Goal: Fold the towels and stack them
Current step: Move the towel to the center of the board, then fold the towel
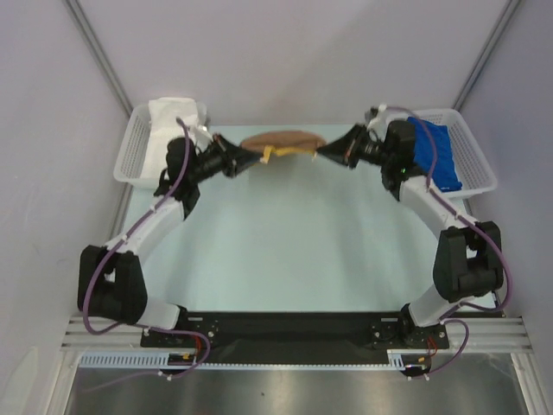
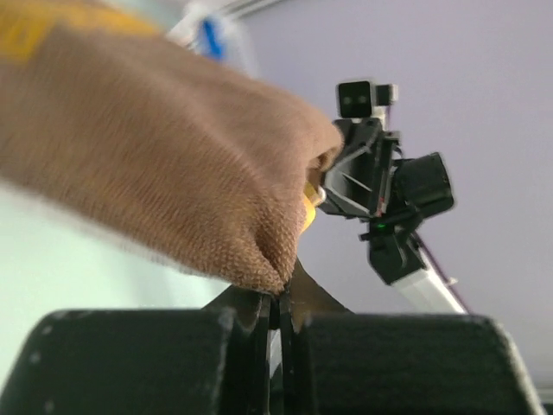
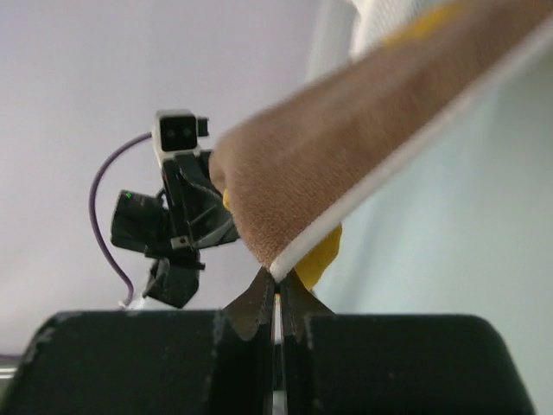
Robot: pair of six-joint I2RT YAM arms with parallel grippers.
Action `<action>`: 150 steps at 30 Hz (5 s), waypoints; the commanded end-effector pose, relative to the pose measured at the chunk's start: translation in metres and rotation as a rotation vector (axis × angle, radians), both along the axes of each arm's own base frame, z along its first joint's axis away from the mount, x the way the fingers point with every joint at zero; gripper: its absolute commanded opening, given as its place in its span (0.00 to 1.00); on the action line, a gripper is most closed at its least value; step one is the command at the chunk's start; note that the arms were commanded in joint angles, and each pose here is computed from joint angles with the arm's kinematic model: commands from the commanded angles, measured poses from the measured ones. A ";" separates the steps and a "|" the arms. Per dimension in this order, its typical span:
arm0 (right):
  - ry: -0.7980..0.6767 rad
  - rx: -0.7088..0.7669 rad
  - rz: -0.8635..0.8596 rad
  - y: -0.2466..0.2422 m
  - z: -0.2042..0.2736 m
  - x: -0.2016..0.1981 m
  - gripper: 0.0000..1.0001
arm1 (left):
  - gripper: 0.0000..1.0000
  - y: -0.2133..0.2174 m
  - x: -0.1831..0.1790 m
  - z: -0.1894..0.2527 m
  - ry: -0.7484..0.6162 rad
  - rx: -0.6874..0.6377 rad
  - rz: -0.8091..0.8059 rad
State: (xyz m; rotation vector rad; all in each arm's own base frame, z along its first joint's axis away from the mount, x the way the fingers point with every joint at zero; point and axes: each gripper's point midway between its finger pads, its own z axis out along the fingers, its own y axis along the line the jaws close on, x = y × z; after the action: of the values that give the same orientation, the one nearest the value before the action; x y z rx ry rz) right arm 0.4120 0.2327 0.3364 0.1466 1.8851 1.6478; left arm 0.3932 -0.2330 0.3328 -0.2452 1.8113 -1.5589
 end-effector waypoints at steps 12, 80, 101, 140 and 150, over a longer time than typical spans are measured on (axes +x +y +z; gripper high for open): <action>0.497 -0.254 0.067 -0.009 -0.240 -0.168 0.02 | 0.08 0.032 -0.159 -0.223 0.476 0.191 -0.041; 0.084 -0.909 -0.116 -0.013 -0.191 -0.117 0.38 | 0.49 0.045 -0.122 -0.183 0.275 0.629 0.104; 0.100 -0.795 -0.313 -0.026 -0.260 0.201 0.34 | 0.54 0.085 0.180 -0.269 0.288 1.042 0.304; 0.021 -1.143 -0.310 0.012 -0.308 0.191 0.33 | 0.51 0.087 0.187 -0.311 0.323 1.042 0.281; 0.000 -1.126 -0.328 0.011 -0.300 0.195 0.08 | 0.15 0.075 0.196 -0.296 0.262 0.973 0.268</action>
State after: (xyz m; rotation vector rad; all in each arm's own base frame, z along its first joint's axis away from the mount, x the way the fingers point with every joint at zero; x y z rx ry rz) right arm 0.6024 0.2437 0.0307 -0.0137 2.3612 0.2412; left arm 0.5795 -0.1533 0.0283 -0.2298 2.4449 -0.3073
